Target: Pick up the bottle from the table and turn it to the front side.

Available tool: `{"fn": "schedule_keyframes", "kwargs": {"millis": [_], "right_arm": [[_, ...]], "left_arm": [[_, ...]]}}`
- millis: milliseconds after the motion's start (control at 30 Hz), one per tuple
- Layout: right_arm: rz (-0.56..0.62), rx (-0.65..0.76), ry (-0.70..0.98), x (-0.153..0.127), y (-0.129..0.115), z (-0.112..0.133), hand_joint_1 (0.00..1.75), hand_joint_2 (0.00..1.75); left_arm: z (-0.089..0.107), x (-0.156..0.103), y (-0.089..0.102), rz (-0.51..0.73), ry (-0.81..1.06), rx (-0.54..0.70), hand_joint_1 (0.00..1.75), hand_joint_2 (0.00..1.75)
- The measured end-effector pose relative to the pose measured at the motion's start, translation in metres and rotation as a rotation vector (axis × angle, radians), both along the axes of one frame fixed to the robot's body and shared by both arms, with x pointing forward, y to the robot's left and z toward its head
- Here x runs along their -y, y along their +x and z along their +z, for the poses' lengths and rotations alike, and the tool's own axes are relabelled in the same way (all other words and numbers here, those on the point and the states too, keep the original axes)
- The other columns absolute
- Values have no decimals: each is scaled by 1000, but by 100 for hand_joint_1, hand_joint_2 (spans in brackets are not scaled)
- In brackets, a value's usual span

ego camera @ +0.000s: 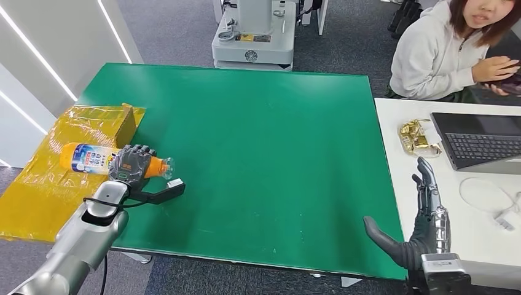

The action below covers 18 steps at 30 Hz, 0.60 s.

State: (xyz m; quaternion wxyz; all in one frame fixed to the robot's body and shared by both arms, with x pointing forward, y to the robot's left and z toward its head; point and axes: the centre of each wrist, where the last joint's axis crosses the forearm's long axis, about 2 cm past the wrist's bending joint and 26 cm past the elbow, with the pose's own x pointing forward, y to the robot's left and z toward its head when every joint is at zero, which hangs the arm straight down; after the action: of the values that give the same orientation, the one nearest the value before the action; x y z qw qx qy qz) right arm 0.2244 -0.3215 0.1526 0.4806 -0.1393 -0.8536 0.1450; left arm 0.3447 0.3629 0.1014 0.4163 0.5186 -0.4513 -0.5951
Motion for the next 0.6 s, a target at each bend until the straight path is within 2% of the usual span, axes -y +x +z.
{"fn": "schedule_keyframes", "kwargs": {"millis": [367,400,500,533,600], "right_arm": [[22,11,-13,-5,8,4,0,175],[25,13,-14,-6,10,4,0,175],[36,20,-15,-9,15,6,0,175],[39,22,-16,-10,17,6,0,175],[46,26,-15,-12,21,7,0,175]], "left_arm": [[-27,-3,-9,37,-35,-53,175,175],[-28,-4,-8,36,-38,-55,167,175],[-28,-7,-3,39,-59,-60,36,175],[-28,-9,-1,45,-67,-61,0,175],[-28,-14,3,62,-79,-61,0,175]]}}
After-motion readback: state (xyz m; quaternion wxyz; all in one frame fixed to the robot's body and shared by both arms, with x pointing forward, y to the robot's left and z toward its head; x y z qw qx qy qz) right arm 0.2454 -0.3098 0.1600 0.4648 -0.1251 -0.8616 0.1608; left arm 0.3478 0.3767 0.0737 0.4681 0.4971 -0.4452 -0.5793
